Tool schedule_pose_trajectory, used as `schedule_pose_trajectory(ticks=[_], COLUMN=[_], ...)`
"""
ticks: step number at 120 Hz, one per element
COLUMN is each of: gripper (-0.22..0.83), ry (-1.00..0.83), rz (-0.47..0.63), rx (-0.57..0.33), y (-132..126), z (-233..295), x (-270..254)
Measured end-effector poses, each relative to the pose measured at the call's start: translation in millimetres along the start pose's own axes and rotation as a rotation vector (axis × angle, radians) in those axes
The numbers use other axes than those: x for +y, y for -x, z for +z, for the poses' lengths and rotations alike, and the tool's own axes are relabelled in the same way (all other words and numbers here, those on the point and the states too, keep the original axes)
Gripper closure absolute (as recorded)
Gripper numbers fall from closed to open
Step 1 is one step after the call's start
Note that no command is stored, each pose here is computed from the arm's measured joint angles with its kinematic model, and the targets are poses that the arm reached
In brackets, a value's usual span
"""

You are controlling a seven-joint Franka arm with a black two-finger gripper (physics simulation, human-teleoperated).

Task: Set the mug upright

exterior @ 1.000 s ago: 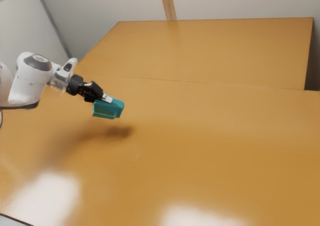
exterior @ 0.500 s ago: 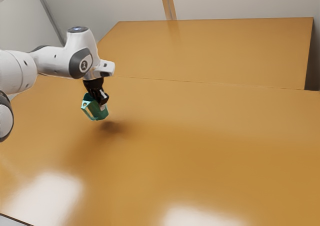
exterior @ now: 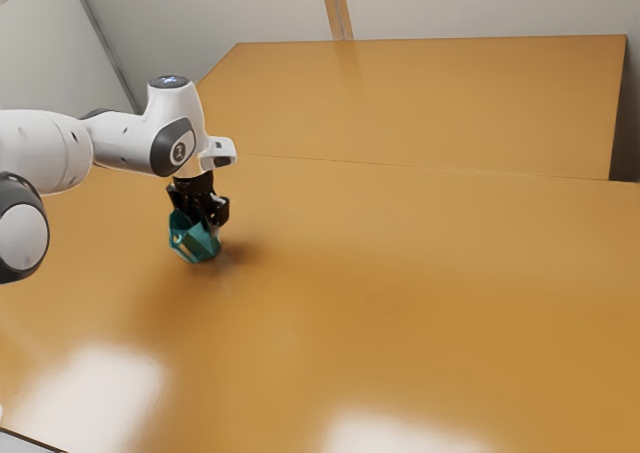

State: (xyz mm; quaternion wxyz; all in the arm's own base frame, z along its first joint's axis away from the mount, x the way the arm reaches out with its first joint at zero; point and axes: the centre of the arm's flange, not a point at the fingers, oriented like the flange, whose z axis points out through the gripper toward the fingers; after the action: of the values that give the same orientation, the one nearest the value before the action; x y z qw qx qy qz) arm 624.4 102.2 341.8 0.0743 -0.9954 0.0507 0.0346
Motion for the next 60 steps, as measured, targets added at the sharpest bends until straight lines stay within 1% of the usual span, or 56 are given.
schedule_pose_trajectory(ticks=[14, 24, 39, 50, 60], gripper=[0.19, 0.13, 0.07, 0.05, 0.03], ry=[-0.01, -0.023, -0.047, -0.059, -0.055], rz=[-0.057, -0.096, -0.128, -0.13, -0.11], rx=[0.0, 0.029, 0.097, 0.139, 0.191], y=[3.2, 3.8, 5.0, 13.2, 25.5], z=[-6.1, -37.8, -118.4, -181.9, -264.7], x=[-11.2, -23.5, -27.8, -17.2, 9.3])
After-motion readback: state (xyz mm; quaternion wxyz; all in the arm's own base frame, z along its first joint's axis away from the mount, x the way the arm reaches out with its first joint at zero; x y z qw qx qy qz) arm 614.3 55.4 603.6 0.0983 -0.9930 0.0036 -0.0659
